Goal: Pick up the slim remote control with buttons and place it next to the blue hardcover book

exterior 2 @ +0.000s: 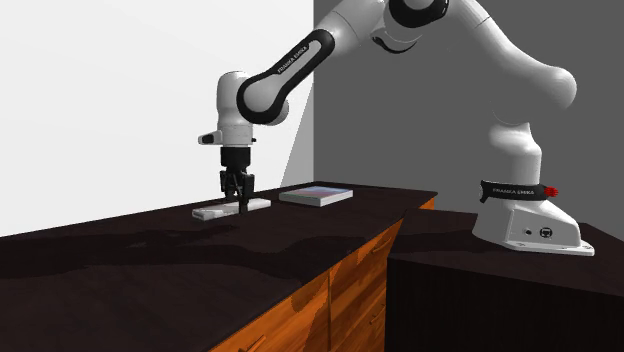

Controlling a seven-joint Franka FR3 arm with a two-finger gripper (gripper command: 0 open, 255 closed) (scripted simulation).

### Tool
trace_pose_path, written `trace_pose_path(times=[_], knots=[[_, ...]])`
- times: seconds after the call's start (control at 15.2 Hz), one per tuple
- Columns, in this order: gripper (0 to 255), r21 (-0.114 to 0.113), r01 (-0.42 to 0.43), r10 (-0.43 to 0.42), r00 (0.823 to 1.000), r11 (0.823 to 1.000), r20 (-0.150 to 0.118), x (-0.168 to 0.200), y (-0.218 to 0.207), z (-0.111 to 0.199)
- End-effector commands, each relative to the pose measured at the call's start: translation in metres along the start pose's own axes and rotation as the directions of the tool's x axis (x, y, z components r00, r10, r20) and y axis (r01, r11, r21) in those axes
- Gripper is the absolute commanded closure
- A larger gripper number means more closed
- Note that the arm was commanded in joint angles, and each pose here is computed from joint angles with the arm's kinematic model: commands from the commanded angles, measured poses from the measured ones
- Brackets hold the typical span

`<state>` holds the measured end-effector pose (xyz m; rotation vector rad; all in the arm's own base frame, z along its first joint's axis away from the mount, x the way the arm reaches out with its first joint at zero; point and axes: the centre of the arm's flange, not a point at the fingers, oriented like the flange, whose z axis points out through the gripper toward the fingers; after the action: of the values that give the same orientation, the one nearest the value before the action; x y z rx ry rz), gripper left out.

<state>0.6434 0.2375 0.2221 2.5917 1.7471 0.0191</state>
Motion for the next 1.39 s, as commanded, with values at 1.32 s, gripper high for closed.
trace_pose_path(times=[1.32], knots=[[255, 0.0, 0.0, 0.0, 1.0, 1.0, 0.0, -0.17, -0.019, -0.044]])
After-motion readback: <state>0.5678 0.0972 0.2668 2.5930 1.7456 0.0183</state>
